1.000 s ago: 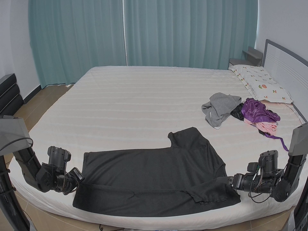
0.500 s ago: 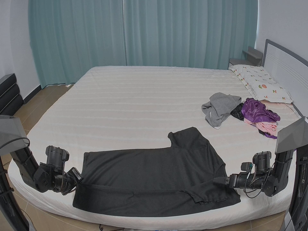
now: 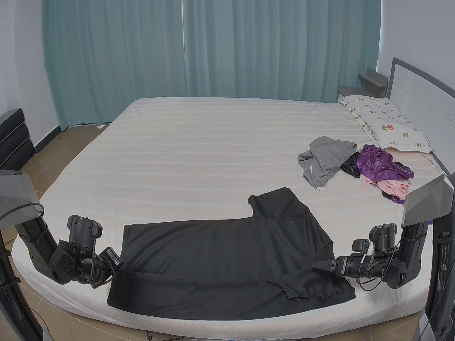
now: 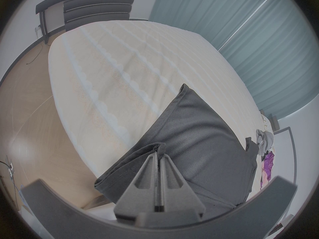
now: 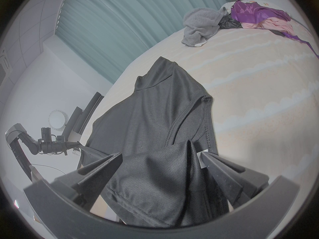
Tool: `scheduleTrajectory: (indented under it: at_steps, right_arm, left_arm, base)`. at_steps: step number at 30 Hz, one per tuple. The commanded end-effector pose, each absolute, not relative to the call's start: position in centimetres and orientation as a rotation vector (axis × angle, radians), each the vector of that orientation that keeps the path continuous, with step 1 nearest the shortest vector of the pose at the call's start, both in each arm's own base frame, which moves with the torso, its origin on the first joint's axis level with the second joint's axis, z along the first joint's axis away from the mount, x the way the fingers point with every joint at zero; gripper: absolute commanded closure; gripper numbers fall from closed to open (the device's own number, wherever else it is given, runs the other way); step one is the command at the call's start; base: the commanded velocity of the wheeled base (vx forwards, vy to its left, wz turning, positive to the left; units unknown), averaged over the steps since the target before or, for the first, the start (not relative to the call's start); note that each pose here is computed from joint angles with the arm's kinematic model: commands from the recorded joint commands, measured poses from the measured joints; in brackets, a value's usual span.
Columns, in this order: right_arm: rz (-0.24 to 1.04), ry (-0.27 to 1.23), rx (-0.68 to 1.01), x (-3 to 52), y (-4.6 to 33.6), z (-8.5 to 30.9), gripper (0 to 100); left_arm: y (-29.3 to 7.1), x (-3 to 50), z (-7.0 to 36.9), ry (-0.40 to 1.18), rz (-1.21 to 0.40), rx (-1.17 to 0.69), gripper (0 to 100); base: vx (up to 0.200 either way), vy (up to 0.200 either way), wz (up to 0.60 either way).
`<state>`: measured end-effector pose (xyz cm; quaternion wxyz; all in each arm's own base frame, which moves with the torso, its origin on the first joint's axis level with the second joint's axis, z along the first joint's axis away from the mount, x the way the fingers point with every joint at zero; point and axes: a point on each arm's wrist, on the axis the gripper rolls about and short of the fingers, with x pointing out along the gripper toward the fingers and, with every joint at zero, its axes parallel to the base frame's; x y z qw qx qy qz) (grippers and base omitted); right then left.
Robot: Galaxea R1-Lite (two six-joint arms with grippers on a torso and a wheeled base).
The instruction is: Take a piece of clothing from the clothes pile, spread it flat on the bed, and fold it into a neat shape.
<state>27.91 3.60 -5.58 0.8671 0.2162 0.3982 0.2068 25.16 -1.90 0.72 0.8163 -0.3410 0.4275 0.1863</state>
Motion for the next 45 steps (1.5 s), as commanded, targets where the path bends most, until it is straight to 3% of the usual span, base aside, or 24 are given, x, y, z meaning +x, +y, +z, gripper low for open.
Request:
scheduleTrajectory:
  at_steps: [1,3,4,17,28,32,45]
  right_arm:
    - [0.431,0.839,0.453,28.0,3.6,-5.9,0]
    - [0.431,0.841,0.454,28.0,3.6,-5.9,0]
    - [0.429,0.840,0.454,28.0,3.6,-5.9,100]
    - [0.435,0.817,0.429,26.6,2.6,-5.0,100]
    - [0.501,0.729,0.447,21.3,1.7,-0.7,100]
    - [0.455,0.702,0.491,21.2,0.7,0.2,100]
    - [0.550,0.818,0.434,17.7,0.5,2.6,100]
  left_arm:
    - [-1.9,25.2,0.7,0.912,0.399,-0.728,100]
    - [-1.9,25.2,0.7,0.913,0.398,-0.727,100]
    - [-1.9,25.2,0.7,0.911,0.398,-0.728,100]
    - [-1.9,24.9,1.2,0.899,0.391,-0.728,100]
    - [-1.7,23.0,3.9,0.879,0.383,-0.733,100]
    - [-1.6,21.9,4.5,0.881,0.373,-0.711,100]
    - [-0.9,18.9,5.7,0.852,0.371,-0.703,100]
  base:
    - [0.000,0.000,0.00]
    - [0.000,0.000,0.00]
    - [0.000,0.000,0.00]
    - [0.000,0.000,0.00]
    - [0.000,0.000,0.00]
    - [0.000,0.000,0.00]
    - [0.000,0.000,0.00]
